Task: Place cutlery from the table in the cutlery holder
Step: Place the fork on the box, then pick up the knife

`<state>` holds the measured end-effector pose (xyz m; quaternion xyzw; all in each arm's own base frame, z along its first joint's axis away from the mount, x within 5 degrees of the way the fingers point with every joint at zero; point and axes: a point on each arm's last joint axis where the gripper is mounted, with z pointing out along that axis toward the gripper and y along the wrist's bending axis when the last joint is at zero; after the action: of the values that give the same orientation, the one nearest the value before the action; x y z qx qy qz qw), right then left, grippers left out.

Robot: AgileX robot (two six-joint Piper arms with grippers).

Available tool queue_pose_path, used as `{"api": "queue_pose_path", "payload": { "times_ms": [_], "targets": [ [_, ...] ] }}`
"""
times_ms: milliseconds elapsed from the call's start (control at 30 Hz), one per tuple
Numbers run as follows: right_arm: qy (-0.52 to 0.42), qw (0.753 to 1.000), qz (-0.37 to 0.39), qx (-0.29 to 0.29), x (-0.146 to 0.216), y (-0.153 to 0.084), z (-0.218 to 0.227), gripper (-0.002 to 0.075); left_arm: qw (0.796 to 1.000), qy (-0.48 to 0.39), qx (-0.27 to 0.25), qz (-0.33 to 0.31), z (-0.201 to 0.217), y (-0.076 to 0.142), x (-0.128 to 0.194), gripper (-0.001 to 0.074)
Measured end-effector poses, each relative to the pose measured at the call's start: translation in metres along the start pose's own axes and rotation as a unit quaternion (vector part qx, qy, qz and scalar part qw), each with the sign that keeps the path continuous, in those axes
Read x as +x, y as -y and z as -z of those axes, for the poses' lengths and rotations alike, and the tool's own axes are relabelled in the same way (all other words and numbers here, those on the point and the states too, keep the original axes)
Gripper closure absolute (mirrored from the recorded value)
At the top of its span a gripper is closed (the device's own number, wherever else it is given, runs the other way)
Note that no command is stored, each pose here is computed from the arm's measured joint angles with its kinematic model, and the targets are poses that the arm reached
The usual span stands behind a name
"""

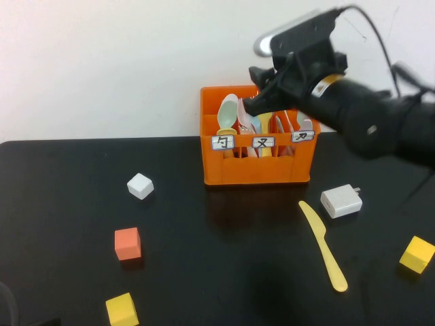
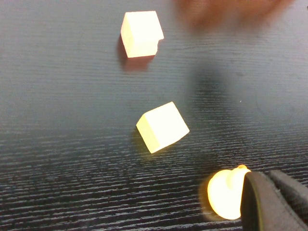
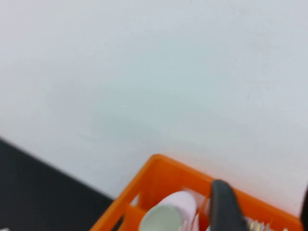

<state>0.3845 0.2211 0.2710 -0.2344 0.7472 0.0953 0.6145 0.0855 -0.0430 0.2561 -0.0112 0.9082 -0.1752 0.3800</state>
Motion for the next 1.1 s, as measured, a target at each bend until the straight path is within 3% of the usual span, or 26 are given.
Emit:
{"api": "queue_pose_path", "payload": {
  "times_ms": [200,300,533,867,1100],
  "targets": [
    [-0.067,0.996,0.006,-0.059,-0.027,-0.003,0.038,0.0656,1.0,0.0,0.0,0.001,0.0,0.0,0.0,0.0736],
    [-0.111,0.989,0.02,-0.092,-0.031,-0.005,0.054,0.0707,1.0,0.0,0.0,0.001,0.0,0.0,0.0,0.0736],
    [-0.232,0.96,0.049,-0.15,-0.014,-0.012,0.073,0.0727,1.0,0.0,0.0,0.0,0.0,0.0,0.0,0.0737],
    [-0.385,0.915,0.042,-0.11,0.062,-0.01,0.092,0.0727,1.0,-0.014,-0.002,0.007,0.0,0.0,0.003,0.0736],
    [-0.44,0.889,0.054,-0.11,0.092,-0.012,0.087,0.0713,1.0,-0.018,-0.002,0.009,-0.002,-0.001,0.005,0.0736]
  ]
}}
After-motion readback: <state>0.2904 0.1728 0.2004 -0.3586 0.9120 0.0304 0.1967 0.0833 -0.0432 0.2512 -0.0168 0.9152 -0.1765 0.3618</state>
